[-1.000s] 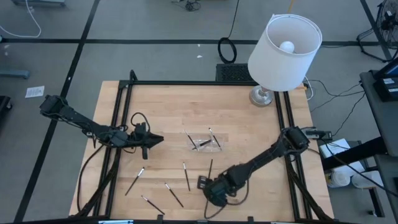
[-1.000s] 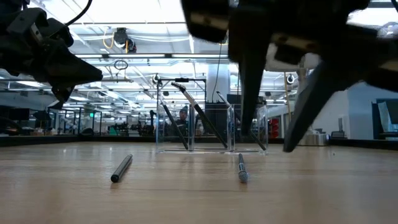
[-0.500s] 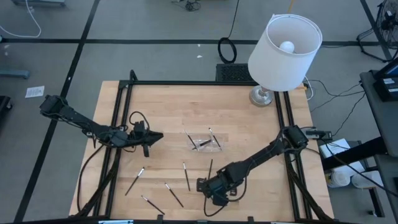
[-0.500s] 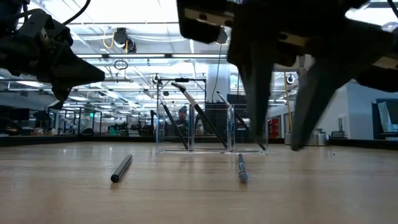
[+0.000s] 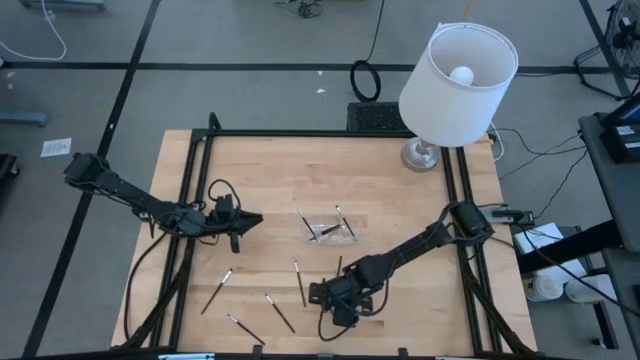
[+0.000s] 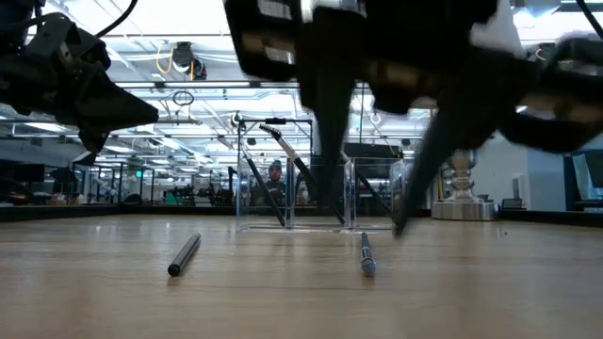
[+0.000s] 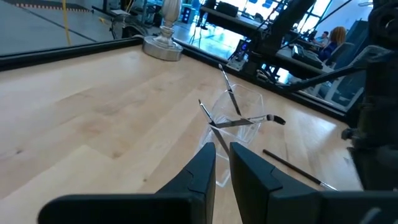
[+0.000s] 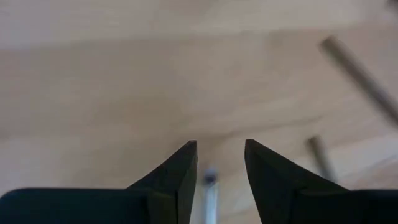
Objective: Pick & Place Makeup Supplies
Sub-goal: Put the makeup brush into the transparent organizer
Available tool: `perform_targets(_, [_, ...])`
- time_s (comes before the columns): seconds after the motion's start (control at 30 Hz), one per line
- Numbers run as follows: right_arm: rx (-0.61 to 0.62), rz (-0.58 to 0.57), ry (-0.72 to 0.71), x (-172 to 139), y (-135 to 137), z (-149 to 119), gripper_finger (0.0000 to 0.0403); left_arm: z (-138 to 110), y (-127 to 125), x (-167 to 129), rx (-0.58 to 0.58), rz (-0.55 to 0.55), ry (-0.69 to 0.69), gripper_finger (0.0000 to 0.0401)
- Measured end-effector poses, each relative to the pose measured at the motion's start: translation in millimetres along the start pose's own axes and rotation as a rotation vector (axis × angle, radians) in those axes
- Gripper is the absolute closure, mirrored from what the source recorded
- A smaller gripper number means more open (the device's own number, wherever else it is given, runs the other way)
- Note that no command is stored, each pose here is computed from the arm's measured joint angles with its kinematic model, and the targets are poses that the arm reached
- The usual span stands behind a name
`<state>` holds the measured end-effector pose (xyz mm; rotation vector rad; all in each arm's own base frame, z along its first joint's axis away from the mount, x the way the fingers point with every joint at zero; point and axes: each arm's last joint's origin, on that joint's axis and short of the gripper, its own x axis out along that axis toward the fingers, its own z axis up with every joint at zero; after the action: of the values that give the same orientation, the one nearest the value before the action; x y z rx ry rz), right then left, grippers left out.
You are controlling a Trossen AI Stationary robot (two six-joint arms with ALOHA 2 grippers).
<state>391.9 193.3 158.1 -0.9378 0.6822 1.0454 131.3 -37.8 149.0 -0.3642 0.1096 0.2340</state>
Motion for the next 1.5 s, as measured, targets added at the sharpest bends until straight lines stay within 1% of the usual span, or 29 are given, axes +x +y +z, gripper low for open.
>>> perform_targets(0.07, [0.005,0.013,0.008,2,2,-2,0.0275,0,0,0,0.008,0.0,0.001,0.035])
perform_targets(0.17, [0.033,0.012,-0.024,4,-2,-3,0.0275,0,0,0,0.008,0.0,0.001,0.035])
perform_targets(0.27, [0.064,0.051,-0.036,4,-2,-8,0.0275,0,0,0,0.008,0.001,0.001,0.035])
perform_targets(0.4, [0.087,0.046,-0.046,7,-6,-15,0.0275,0,0,0,0.007,0.0,0.001,0.035])
perform_targets(0.47, [0.109,0.078,-0.041,9,-4,-18,0.0275,0,0,0,0.006,0.0,0.0,0.035])
perform_targets(0.57, [0.12,0.088,-0.067,13,-7,-22,0.0275,0,0,0,0.003,-0.001,0.0,0.035])
perform_targets(0.63, [0.135,0.099,-0.057,13,-6,-24,0.0275,0,0,0,0.0,0.0,0.0,0.035])
perform_targets(0.83, [0.144,0.099,-0.054,13,-7,-26,0.0275,0,0,0,0.003,-0.001,0.0,0.035])
perform_targets(0.97, [0.147,0.101,-0.046,12,-9,-35,0.0275,0,0,0,0.003,-0.001,0.0,0.035])
perform_targets(1.2, [0.164,0.111,-0.093,17,-3,-50,0.0275,0,0,0,0.003,-0.001,-0.001,0.035])
perform_targets(1.37, [0.163,0.104,-0.096,19,-1,-50,0.0276,0,0,0,0.003,-0.001,-0.001,0.035])
perform_targets(1.5, [0.174,0.113,-0.09,19,0,-51,0.029,0,0,0,-0.002,-0.001,-0.001,0.035])
